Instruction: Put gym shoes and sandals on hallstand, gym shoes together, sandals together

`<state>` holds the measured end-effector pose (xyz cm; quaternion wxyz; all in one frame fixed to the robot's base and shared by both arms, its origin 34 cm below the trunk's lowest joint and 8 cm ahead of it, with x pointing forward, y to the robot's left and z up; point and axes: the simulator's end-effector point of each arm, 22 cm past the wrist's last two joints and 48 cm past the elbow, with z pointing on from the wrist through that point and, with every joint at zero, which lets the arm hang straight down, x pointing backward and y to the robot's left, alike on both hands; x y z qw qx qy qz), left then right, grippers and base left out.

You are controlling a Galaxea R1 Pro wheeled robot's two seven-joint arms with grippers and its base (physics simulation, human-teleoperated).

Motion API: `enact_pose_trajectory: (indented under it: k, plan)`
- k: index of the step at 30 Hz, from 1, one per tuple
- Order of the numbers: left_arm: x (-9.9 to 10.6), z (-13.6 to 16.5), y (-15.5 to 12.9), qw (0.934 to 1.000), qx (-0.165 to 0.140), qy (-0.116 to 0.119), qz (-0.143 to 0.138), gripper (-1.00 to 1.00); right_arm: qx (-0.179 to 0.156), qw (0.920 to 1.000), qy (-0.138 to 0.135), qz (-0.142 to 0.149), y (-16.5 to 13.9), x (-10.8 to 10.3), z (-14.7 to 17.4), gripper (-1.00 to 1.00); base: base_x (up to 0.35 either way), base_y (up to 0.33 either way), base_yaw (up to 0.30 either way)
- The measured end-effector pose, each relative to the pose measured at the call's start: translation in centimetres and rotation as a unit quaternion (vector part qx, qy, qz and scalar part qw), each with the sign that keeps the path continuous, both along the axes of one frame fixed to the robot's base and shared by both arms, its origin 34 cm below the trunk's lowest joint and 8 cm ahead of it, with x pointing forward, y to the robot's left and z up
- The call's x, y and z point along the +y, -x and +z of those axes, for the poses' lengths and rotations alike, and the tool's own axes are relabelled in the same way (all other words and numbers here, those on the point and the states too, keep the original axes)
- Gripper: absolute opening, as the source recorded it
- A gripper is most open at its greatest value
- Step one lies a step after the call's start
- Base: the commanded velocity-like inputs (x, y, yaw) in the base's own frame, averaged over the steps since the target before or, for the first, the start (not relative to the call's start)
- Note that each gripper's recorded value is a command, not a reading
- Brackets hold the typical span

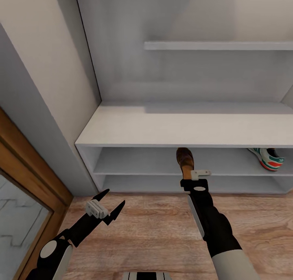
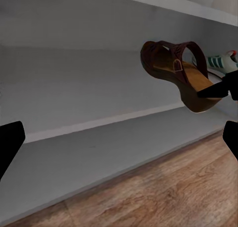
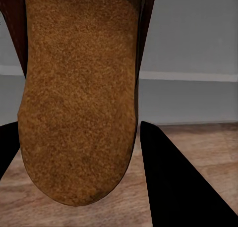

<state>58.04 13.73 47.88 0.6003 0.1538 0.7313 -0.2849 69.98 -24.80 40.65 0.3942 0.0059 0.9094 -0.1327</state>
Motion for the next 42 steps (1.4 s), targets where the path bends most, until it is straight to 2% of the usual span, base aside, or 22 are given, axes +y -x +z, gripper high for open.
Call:
enact_pose_trajectory:
  k: [42]
  plan:
    - [0.09, -0.01, -0.02, 1.0, 0.0, 0.0, 0.001, 1.0, -0.001, 1.0, 0.001, 0.0, 0.16, -0.11, -0.07, -1.0, 0.003, 0.0, 0.0]
